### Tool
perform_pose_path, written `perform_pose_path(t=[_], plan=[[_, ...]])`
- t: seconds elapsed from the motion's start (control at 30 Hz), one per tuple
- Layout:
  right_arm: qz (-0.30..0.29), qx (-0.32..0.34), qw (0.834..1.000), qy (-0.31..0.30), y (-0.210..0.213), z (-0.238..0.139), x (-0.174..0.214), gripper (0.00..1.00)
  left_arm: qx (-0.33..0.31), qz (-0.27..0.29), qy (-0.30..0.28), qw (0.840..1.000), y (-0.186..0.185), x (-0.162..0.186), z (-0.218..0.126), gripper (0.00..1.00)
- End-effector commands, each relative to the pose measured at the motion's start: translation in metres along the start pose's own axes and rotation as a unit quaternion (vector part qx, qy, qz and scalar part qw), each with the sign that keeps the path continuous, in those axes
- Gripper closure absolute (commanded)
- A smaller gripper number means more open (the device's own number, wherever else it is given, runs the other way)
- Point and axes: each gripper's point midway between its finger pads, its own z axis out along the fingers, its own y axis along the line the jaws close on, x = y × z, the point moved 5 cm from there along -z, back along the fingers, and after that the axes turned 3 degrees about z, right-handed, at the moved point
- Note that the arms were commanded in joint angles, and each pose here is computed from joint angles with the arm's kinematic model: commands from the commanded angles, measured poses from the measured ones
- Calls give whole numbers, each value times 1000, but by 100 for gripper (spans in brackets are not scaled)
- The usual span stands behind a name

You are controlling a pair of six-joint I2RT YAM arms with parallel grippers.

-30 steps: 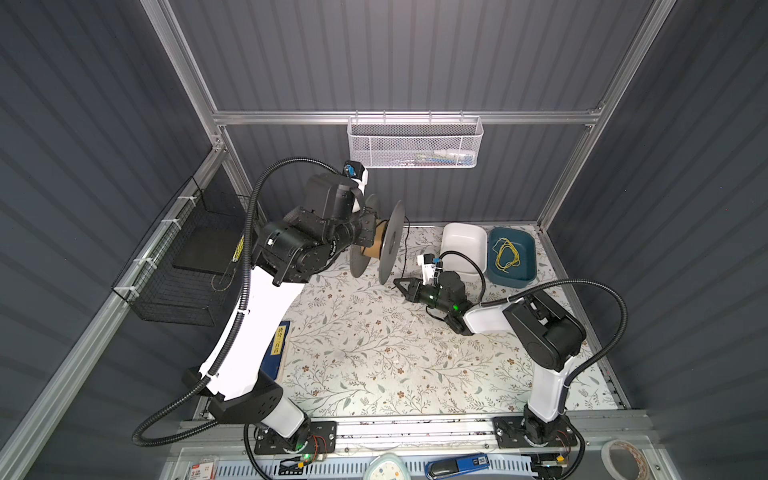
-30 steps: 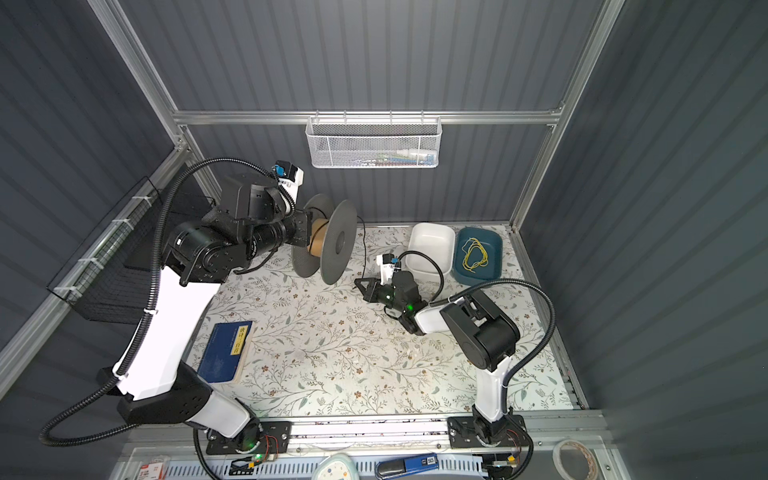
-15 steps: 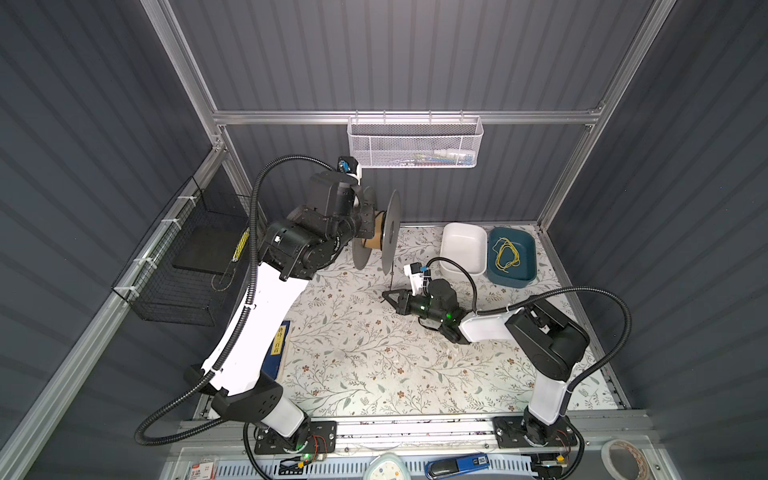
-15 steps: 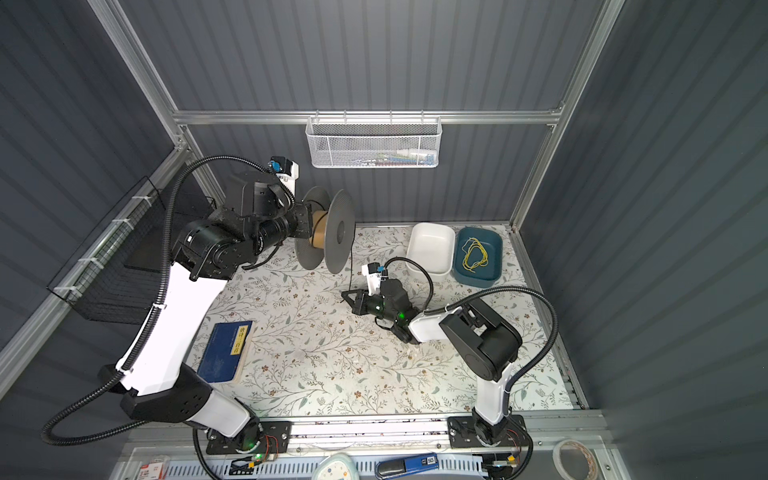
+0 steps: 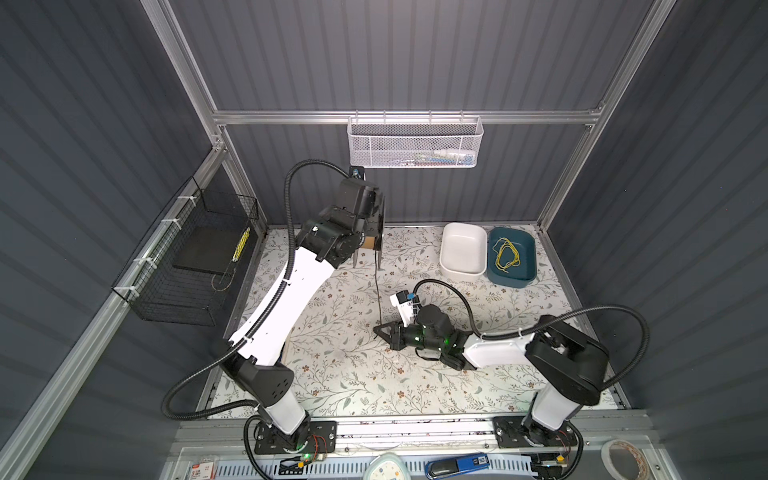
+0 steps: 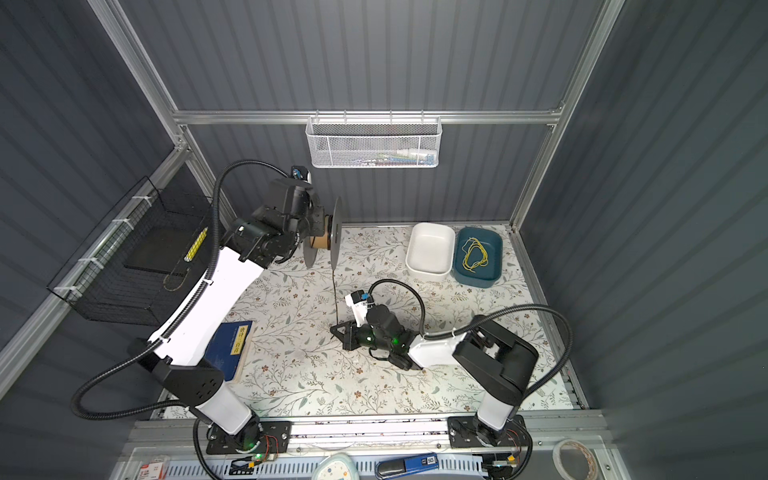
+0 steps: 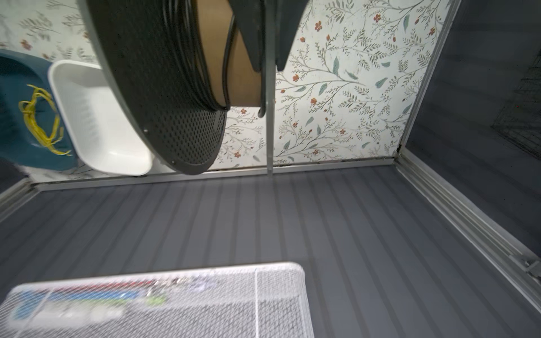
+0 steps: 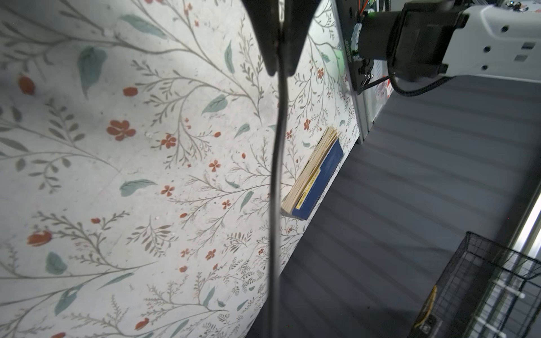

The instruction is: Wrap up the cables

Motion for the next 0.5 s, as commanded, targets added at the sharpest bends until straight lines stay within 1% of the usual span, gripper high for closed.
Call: perform_pose_path(t=[0.0,0.13,0.27,0.37,0.47], plan=[[-52,36,998,14,13,-20,0,100,-35,-6,-46,998,7,-14,10,100],[-108,68,992,23,30,-46,-15,100,-35,42,-11,998,-3,11,33,100],[-165,91,982,25,47,-63,-36,100,-21,91,24,995,-13,36,46,100],[-188,101,977,26,53,-69,-51,100,-11,137,38,990,-21,50,45,100],[-192,104,976,20,51,-71,-63,100,-1,174,47,984,-28,63,42,100]])
